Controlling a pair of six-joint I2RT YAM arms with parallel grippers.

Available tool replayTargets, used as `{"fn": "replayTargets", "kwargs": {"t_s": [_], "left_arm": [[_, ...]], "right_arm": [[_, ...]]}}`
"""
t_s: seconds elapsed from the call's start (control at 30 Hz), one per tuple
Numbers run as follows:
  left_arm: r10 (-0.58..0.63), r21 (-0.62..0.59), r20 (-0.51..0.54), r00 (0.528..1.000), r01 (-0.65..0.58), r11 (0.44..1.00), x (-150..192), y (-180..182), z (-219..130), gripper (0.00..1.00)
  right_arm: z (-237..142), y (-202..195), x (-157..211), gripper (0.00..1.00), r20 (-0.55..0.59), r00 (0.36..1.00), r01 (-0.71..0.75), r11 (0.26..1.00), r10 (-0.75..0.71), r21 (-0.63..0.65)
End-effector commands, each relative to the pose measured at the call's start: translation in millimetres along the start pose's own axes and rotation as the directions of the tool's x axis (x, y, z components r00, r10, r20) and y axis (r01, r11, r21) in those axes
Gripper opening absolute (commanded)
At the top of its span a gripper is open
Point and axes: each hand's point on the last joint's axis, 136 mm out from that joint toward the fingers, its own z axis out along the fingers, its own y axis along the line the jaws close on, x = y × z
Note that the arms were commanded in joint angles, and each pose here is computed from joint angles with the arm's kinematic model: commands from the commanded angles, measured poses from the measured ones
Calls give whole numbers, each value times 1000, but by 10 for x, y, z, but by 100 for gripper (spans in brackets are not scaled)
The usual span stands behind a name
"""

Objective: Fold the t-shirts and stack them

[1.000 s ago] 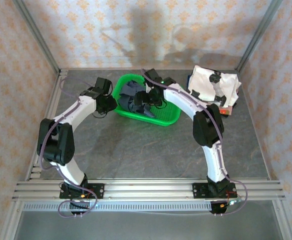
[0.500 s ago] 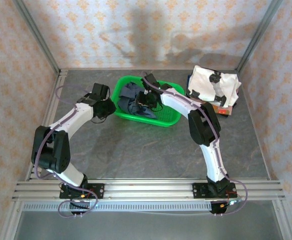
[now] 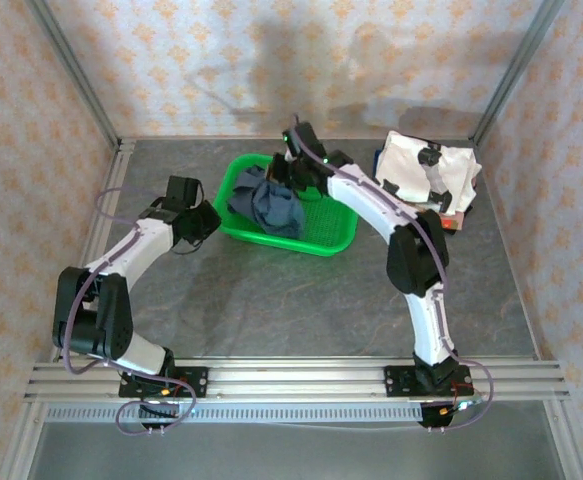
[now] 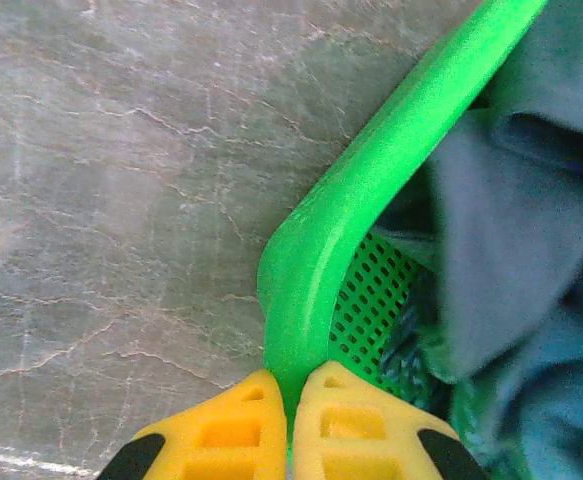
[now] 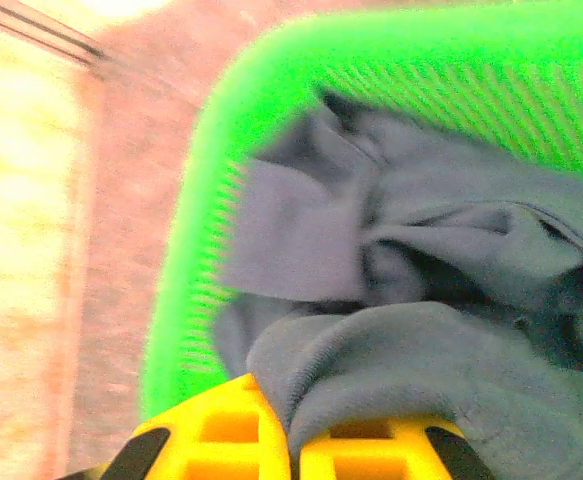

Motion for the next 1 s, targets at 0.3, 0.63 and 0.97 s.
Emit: {"fn": "replayTargets", "kwargs": {"t_s": [0.3,0.63,0.97], "left_arm": [[-463,-104,230,856,495,863,-479,1197,-437,0],[-718,43,498,486,813,581,-481,1870,-1044,0],[-701,103,437,563,743,661,-428,1314,-990,55]], "right_arm": [[-3059,1382,-1185,0,499,865,213,938,-51,-273],[-3636,524,-686,0,422,900,133,991,-109,-28],[-2585,-207,49,0,152,988,-2,1000,4,-15]]}}
